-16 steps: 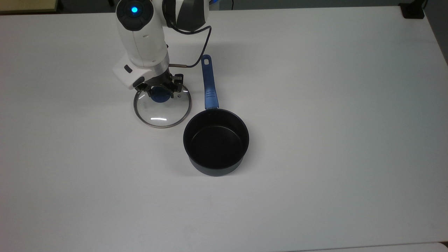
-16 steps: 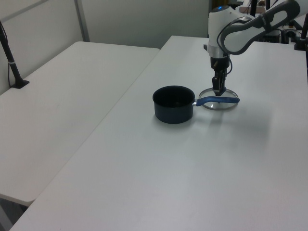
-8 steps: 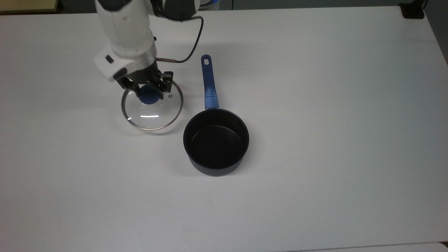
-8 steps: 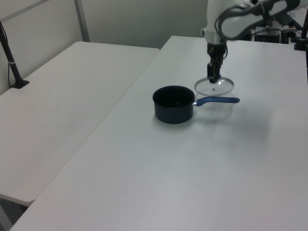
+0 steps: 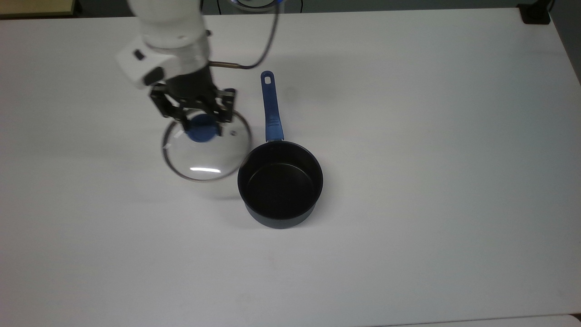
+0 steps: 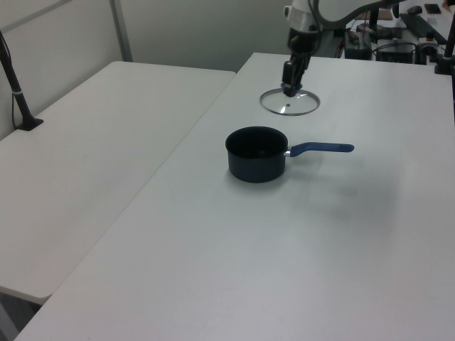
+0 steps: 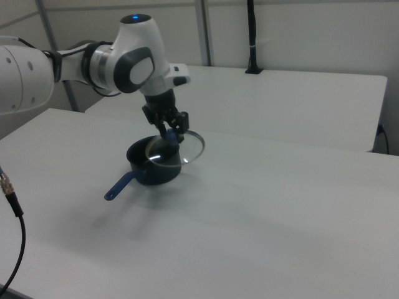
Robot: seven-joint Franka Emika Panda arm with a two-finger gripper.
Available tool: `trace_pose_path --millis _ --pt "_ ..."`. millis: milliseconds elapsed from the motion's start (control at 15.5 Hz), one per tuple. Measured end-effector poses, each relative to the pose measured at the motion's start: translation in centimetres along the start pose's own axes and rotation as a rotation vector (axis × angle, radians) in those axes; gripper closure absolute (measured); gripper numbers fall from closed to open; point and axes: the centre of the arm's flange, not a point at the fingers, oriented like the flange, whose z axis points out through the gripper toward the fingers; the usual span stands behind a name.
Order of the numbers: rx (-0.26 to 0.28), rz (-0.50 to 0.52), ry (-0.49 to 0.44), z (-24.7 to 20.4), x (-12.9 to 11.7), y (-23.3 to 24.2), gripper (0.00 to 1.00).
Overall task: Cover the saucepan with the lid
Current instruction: 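Lift the glass lid by its knob and carry it toward the saucepan, then lower the lid onto the saucepan rim and hold it there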
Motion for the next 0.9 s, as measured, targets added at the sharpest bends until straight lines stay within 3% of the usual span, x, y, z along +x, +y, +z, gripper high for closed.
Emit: trace_pose_path --millis 386,902 --pt "0.034 -0.034 0.043 1.8 1.5 -10.1 0.39" --pt "0.015 -0.054 0.059 4.9 2.0 -11.6 0.39"
